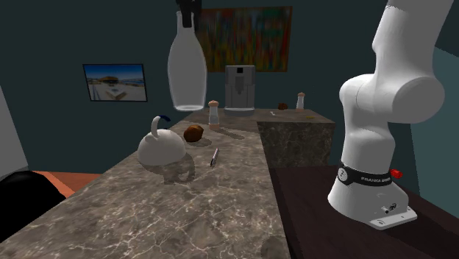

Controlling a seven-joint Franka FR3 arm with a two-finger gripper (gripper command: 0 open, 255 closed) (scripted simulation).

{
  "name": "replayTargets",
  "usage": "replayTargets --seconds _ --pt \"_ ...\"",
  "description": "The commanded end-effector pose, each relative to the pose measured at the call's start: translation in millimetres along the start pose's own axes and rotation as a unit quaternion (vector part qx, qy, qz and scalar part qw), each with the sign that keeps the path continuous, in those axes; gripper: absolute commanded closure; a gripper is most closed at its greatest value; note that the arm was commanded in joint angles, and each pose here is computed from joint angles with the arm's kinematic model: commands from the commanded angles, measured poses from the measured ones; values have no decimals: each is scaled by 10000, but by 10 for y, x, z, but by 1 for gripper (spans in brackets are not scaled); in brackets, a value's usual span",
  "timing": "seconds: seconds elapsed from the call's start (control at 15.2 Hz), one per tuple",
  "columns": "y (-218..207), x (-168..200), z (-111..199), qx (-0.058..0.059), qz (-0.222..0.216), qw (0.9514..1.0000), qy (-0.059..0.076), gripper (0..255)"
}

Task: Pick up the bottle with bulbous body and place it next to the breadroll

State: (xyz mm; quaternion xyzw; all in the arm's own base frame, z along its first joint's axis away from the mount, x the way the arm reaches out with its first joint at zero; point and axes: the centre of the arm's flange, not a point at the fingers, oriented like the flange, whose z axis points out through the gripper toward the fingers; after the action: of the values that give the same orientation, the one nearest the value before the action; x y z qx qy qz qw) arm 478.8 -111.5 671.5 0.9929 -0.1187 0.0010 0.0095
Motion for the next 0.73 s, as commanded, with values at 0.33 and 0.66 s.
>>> replayTargets --seconds 0.33,0.66 --pt "862 177 283 -2 -7 10000 5 255" --pt "1480 298 482 -2 -7 10000 5 255"
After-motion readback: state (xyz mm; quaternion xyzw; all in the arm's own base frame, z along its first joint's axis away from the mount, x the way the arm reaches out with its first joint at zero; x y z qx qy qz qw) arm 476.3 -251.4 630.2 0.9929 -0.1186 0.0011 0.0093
